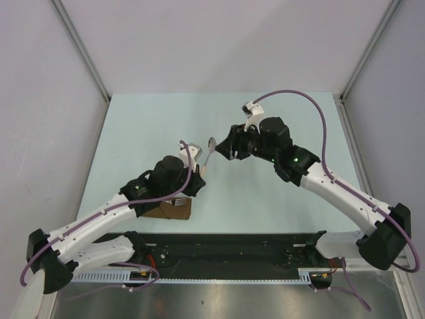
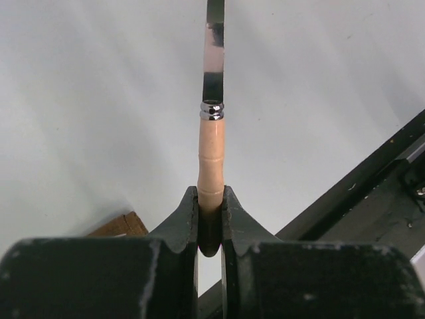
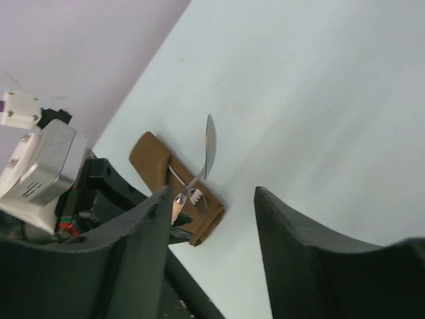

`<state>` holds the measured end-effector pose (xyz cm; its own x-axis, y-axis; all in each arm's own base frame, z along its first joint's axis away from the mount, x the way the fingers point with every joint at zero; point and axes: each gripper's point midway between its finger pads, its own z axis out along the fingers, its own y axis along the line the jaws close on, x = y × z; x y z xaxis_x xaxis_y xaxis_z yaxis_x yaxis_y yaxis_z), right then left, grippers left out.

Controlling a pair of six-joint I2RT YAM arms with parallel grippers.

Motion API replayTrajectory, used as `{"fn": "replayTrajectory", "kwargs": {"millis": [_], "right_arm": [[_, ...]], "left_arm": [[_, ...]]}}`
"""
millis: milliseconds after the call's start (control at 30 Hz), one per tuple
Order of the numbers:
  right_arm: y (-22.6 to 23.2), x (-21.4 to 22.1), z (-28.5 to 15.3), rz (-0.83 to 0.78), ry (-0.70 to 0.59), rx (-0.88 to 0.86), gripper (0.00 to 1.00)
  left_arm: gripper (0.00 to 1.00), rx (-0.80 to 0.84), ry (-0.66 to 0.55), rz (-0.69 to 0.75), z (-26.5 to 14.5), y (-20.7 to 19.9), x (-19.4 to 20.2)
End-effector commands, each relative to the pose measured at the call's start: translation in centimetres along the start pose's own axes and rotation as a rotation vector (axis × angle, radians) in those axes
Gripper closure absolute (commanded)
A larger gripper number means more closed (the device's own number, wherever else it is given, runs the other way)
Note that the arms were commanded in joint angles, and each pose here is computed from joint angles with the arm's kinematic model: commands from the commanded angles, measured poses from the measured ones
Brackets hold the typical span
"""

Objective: Fold the napkin into a case and place the utensils inside
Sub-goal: Pass from the left arm to the right, then insert the spoon into the folded napkin.

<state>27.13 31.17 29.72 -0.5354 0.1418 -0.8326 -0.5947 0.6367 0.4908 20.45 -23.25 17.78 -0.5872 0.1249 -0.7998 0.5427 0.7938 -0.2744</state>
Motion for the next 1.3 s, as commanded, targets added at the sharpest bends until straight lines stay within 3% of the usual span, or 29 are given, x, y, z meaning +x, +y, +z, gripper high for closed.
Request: {"fn": "replayTrajectory", "kwargs": {"millis": [0,267,667,700,800,900,933,967,1000,1033,1067,1133,1267], "right_arm": [[0.8,-1.1,1.4,-0.112,0.046,-0.031,0.49],[0.0,-0.8,3.5,-0.147,0.130,-0.028,0.66],[0.1,1.3,3.9,-0.125,0.253,-0.081,0.77],[0.1,1.3,4.0,-0.128,0.255,-0.086,0.80],[0.4,1.9,4.0,-0.125,0.283,-0.110,1.00],[0.5,2.3,4.1,-0.089,0.285,-0.108,1.00],[0.0,2.4,4.0,-0.081,0.270,-0.062,1.00],[-0.4,2.8,4.0,-0.065,0.264,-0.026,1.00],[-0.5,3.0,4.0,-0.004,0.247,0.014,1.00],[-1.4,2.2,4.2,0.014,0.176,0.097,1.00],[-1.2,4.2,3.9,0.041,0.180,0.119,1.00],[-1.6,4.4,4.2,0.128,0.093,0.199,1.00],[-2.9,8.0,4.6,0.271,0.051,0.321,1.00]], "left_arm": [[1.00,-0.030,-0.022,0.096,-0.4,-0.1,-1.7],[1.00,-0.071,0.030,0.210,-0.6,0.5,-0.9],[1.00,-0.162,0.032,0.377,-1.7,2.2,-1.4],[1.00,-0.166,0.034,0.399,-1.8,2.3,-1.4],[1.00,-0.166,0.021,0.420,-2.2,2.2,-1.6],[0.99,-0.218,0.003,0.410,-2.8,2.9,-2.1],[0.92,-0.264,-0.002,0.385,-3.1,3.6,-2.3],[0.67,-0.310,-0.021,0.320,-3.4,4.2,-2.5],[0.55,-0.366,-0.034,0.288,-4.0,5.3,-2.7],[0.49,-0.398,-0.040,0.239,-4.5,6.2,-2.8],[0.42,-0.404,-0.053,0.163,-4.7,6.5,-2.8],[0.40,-0.415,-0.084,0.045,-5.8,8.0,-2.9],[0.42,-0.469,-0.168,-0.242,-7.8,11.3,-2.9]]}}
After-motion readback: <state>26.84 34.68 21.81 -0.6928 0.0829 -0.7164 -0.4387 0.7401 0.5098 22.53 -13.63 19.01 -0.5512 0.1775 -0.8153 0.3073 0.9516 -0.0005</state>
